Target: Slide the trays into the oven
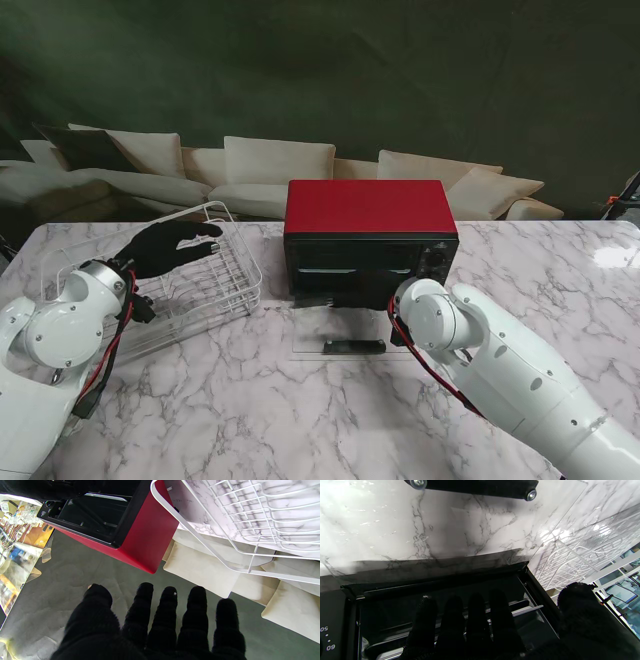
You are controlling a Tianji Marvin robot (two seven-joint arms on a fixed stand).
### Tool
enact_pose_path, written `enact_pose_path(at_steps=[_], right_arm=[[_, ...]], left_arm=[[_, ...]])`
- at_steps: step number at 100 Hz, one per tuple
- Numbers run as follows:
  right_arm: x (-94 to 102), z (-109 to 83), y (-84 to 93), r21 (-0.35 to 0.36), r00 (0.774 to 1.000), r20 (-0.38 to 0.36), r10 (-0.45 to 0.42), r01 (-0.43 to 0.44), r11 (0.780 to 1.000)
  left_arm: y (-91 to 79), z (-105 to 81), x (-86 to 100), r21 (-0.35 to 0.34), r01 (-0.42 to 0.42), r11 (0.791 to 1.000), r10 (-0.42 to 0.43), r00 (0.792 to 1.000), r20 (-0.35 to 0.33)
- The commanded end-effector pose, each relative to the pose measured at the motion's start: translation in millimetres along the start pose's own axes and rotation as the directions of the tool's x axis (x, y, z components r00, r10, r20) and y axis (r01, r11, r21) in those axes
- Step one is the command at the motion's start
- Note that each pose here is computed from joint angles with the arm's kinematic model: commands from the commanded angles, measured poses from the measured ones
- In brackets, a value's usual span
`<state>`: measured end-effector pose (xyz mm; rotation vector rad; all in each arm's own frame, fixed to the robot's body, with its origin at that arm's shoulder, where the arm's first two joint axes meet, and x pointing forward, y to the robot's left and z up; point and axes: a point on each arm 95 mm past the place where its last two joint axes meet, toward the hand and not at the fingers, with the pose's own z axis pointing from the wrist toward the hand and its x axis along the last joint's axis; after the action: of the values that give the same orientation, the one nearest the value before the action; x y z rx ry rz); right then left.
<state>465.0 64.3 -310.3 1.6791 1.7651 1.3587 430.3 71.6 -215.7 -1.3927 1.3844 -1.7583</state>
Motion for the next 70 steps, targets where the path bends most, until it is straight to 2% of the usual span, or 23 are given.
enact_pose_path(at_steps=[1,39,70], right_arm=[[-0.1,4.0,3.2,-0.013,1.000,0.012,0.005,-0.005,1.000],[-0.8,14.6,12.8,-0.038,1.000,0.025,-0.001,0.002,0.999],[-6.3,21.4,12.7,-0.070,0.999,0.039,-0.009,0.011,0.997]], left_arm=[[0.2,1.3,0.8,-0.013,-0.002,1.000,0.002,1.000,-0.003],[2.4,1.0,-0.9,-0.020,0.001,1.000,-0.001,1.000,0.006],[0.9,0.0,-2.5,-0.016,-0.001,1.000,0.001,1.000,0.010]])
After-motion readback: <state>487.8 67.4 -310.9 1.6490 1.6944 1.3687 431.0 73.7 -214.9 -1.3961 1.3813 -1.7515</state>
